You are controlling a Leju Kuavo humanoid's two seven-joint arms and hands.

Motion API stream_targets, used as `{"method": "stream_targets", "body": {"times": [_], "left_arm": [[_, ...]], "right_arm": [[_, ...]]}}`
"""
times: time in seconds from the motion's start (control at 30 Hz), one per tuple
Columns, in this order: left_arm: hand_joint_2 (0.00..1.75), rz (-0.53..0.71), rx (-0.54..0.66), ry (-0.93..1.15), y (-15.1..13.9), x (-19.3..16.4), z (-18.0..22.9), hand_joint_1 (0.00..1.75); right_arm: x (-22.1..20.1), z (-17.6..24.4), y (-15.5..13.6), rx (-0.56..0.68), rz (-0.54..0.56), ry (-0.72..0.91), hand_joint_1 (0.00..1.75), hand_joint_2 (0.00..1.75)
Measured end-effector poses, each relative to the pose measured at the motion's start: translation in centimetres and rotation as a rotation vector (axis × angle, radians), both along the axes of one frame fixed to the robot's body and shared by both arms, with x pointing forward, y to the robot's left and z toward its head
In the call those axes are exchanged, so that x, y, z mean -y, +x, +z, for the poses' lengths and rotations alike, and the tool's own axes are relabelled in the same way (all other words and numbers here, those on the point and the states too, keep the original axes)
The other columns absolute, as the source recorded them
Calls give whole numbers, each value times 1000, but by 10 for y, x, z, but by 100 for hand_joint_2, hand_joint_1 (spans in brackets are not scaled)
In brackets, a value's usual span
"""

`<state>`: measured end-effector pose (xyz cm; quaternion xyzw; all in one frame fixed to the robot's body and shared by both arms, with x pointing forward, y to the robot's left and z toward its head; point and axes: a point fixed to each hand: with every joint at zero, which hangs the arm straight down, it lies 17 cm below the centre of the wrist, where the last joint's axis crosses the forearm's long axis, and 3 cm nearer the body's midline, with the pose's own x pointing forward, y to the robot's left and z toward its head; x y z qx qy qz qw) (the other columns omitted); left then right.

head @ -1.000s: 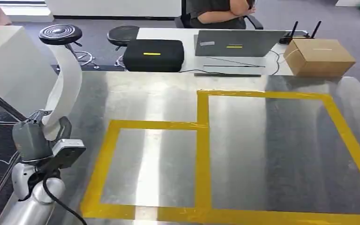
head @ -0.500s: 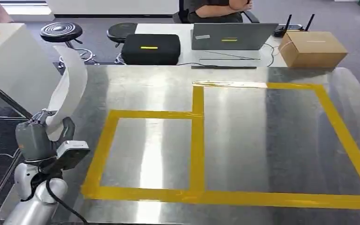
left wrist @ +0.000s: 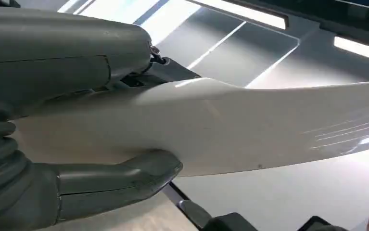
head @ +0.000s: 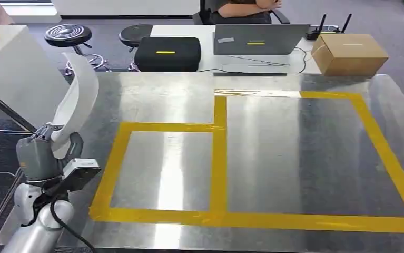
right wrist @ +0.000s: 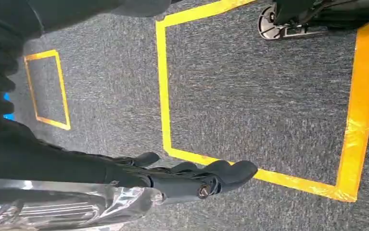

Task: Take the parts from the cabinet and place them on the table.

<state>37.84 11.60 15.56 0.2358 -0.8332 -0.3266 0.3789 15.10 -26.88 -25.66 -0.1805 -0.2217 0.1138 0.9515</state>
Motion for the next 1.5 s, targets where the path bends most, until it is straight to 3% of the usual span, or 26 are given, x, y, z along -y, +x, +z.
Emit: {"method": "stream_targets", "body": {"times": [0.53,0.67,0.87,1.5], "left_arm": [[175,-3,5,15,-1,1,0,175],[175,-40,-30,111,-1,10,-16,175],[175,-29,6,220,-2,2,-26,175],[175,-24,42,276,-5,-6,-29,175]], "right_arm": [[-1,0,0,-3,13,-2,0,175],[-1,0,1,-3,16,1,0,175],[-2,-1,0,-5,14,6,0,175],[-2,-1,0,-6,10,7,0,175]]}}
